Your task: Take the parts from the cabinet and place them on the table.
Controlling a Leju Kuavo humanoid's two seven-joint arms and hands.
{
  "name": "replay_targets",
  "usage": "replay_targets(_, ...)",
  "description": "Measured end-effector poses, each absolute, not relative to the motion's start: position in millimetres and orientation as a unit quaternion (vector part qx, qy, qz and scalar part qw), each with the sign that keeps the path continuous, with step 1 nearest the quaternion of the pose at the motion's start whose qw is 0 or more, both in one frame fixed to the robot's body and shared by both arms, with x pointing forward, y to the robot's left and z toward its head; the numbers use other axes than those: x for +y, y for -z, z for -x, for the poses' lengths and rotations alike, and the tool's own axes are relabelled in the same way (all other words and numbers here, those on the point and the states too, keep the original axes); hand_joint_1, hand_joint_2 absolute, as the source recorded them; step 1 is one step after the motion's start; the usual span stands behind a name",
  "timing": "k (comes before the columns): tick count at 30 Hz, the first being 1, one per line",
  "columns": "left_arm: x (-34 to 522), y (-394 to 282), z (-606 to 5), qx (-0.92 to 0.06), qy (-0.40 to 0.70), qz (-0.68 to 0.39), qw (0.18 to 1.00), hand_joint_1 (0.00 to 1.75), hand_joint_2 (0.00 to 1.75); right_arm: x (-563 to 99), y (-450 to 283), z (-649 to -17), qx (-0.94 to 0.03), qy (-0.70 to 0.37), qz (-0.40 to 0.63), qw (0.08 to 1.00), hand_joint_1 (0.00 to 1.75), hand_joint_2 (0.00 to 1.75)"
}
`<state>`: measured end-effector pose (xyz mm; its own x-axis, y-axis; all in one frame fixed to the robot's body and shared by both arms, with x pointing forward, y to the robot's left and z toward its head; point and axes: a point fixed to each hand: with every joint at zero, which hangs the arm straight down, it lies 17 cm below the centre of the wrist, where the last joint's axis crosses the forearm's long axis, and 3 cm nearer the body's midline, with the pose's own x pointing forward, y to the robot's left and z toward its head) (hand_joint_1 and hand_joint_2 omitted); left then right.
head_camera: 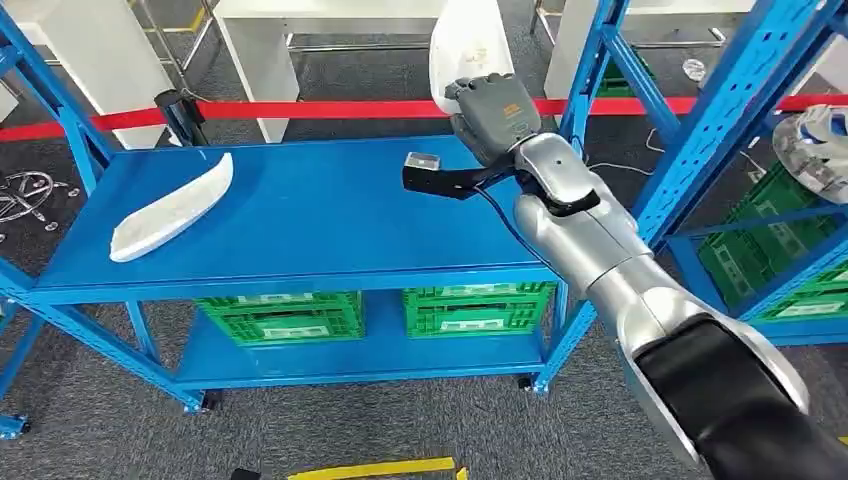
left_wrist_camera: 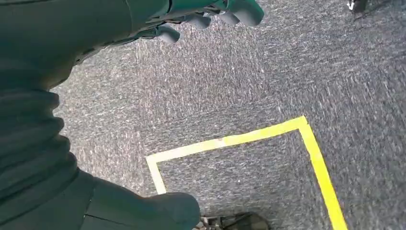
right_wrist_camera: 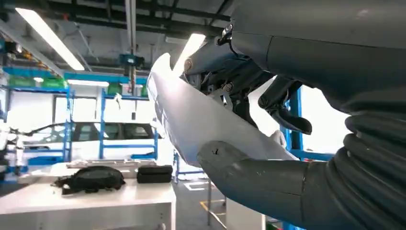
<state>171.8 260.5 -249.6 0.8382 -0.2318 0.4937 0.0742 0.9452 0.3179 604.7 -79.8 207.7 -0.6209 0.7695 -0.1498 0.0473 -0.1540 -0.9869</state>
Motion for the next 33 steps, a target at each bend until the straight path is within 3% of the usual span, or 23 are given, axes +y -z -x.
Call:
replay_targets(9,258.9,250.3,-170.6,-0.270,0.091,-0.142,0.948,0.00,1.75,-57.3,-209.6,-588.9,-0.618,-0.684,0.314,0.229,1.75,1.75)
replay_targets(20,262.8,247.7,-179.1,-0.276,0.090,-0.149,0.945,0.00,1.75,36.6,-233.4,-543.7,-0.650,-0.702,0.253,0.145,1.75,1.75)
replay_targets(33,264.0,248.0,-177.9,-0.276,0.090,-0.151,0.945,0.00,1.75,87.4,-260.7,-505.9,-0.673,-0.697,0.235,0.076,1.75,1.75)
